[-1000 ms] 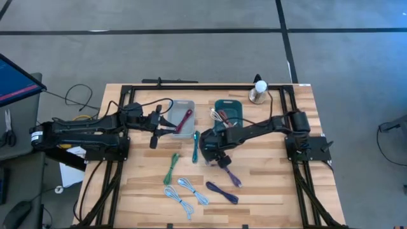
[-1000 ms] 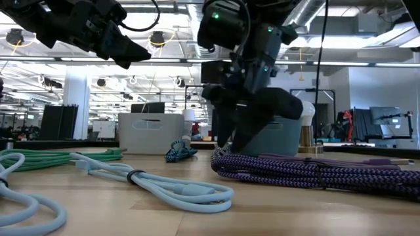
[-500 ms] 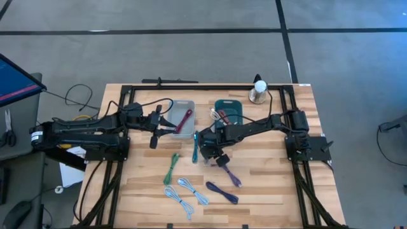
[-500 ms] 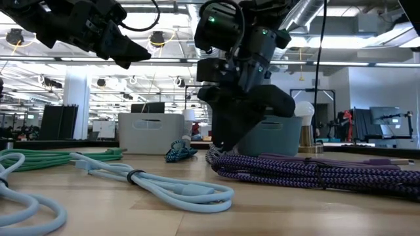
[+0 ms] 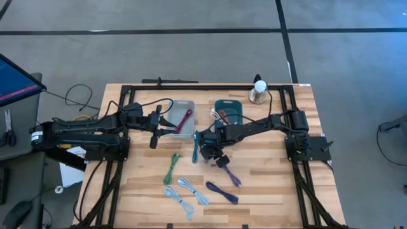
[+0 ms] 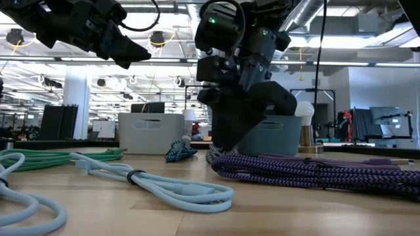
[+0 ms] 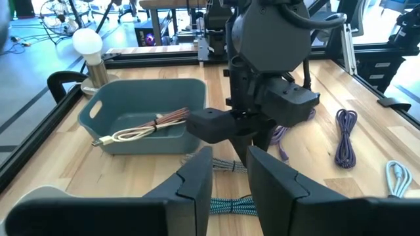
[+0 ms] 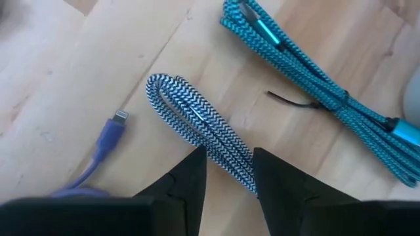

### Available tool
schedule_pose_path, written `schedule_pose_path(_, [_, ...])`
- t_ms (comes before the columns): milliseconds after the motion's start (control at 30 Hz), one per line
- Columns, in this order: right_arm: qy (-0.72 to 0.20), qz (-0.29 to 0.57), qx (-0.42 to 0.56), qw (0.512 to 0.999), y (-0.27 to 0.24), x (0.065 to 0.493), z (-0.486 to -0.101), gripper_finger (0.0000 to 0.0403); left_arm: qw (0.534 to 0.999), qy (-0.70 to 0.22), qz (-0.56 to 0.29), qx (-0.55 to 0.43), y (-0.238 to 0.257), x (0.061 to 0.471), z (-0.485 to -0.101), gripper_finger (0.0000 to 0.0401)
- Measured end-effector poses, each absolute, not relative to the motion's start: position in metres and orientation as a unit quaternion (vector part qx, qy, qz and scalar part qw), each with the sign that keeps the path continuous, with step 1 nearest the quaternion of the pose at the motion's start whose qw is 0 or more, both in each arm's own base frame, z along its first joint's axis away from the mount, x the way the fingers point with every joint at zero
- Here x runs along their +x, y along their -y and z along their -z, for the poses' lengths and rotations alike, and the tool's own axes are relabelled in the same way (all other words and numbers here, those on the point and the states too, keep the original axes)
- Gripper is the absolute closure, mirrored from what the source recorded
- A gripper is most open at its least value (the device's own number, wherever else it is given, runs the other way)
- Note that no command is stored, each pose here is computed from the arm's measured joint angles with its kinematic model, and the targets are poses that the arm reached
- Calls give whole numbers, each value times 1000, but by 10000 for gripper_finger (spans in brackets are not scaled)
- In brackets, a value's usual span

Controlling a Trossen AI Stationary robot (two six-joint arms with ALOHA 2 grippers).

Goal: Pick & Place USB Port
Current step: Put the white patterned charger cable into the white bin

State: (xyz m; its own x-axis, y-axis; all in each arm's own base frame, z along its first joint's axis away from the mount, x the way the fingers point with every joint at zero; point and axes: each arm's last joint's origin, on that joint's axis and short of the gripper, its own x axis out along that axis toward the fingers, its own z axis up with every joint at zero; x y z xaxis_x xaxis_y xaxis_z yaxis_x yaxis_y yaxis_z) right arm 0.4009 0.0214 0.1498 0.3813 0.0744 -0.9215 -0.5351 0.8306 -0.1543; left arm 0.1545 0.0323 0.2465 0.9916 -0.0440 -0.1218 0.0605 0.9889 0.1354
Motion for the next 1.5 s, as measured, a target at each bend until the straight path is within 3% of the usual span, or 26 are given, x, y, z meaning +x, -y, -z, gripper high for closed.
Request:
schedule_pose_path(500, [-513, -179, -210, 813, -16, 403, -150, 289, 995, -59, 26, 70, -32, 154, -247, 306])
schedule_pose_path(1000, [-507, -186, -186, 821, -10, 408, -141, 333, 995, -59, 26, 70, -32, 155, -246, 306])
schedule_pose_path(1200, [-500, -188, -186, 825, -11, 415, -128, 393, 995, -59, 26, 70, -32, 154, -246, 306])
schedule_pose_path(1500, [-491, -181, -183, 832, -5, 408, -151, 402, 995, -59, 26, 69, -32, 154, -246, 306])
